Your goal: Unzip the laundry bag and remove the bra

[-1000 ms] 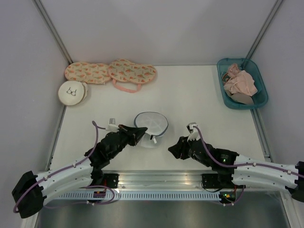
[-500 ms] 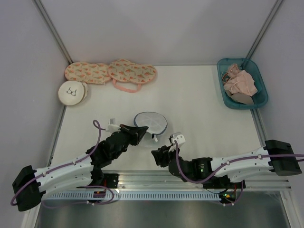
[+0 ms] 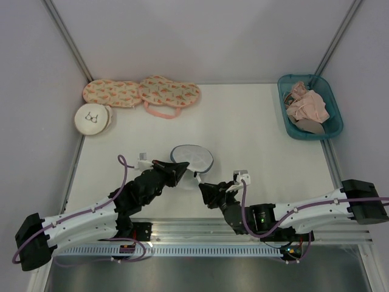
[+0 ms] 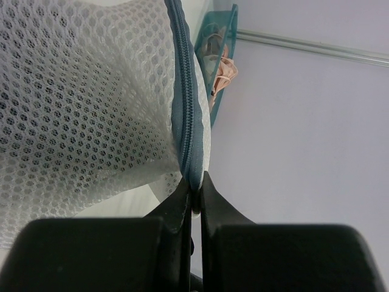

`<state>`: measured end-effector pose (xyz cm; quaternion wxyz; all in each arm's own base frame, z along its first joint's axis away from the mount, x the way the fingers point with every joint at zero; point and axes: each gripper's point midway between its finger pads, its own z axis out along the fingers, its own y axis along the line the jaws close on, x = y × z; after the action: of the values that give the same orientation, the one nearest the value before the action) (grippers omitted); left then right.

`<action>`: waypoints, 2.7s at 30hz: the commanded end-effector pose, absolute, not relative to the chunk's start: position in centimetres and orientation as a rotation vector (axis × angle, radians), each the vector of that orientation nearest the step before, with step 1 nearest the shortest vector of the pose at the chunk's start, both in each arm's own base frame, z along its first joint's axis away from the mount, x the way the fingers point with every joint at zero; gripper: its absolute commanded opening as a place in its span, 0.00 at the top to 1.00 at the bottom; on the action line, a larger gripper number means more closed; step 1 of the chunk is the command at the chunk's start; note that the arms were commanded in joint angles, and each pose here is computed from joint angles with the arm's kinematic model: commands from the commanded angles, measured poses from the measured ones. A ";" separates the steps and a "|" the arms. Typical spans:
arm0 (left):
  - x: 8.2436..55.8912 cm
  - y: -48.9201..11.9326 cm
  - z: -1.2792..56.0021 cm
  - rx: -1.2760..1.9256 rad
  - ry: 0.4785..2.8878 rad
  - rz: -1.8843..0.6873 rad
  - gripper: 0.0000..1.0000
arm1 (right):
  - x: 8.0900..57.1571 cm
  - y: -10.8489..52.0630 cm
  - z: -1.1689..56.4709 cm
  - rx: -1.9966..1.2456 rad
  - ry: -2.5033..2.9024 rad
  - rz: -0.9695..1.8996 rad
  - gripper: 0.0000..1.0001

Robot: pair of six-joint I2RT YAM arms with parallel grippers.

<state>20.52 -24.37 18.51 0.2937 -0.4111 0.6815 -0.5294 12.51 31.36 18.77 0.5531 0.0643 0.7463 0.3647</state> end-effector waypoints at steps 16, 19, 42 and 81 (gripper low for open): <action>20.4 -25.2 20.5 -1.133 1.771 -1.513 0.98 | 12.5 32.5 20.2 0.259 1.689 1.231 0.63; 20.4 -25.2 20.7 -1.131 1.766 -1.524 0.98 | 12.9 32.6 19.8 0.264 1.704 1.216 0.57; 19.8 -25.9 21.4 -1.111 1.774 -1.594 0.98 | 16.0 33.3 17.9 0.255 1.729 1.099 0.64; 16.2 -20.7 18.9 -0.530 1.853 -1.292 0.98 | 13.0 30.3 12.5 -0.304 2.116 0.647 0.99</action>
<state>16.28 -22.11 17.80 0.3398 -0.2681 0.7188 -0.5441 13.03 32.30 13.92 0.4432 -0.0926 0.8339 0.3156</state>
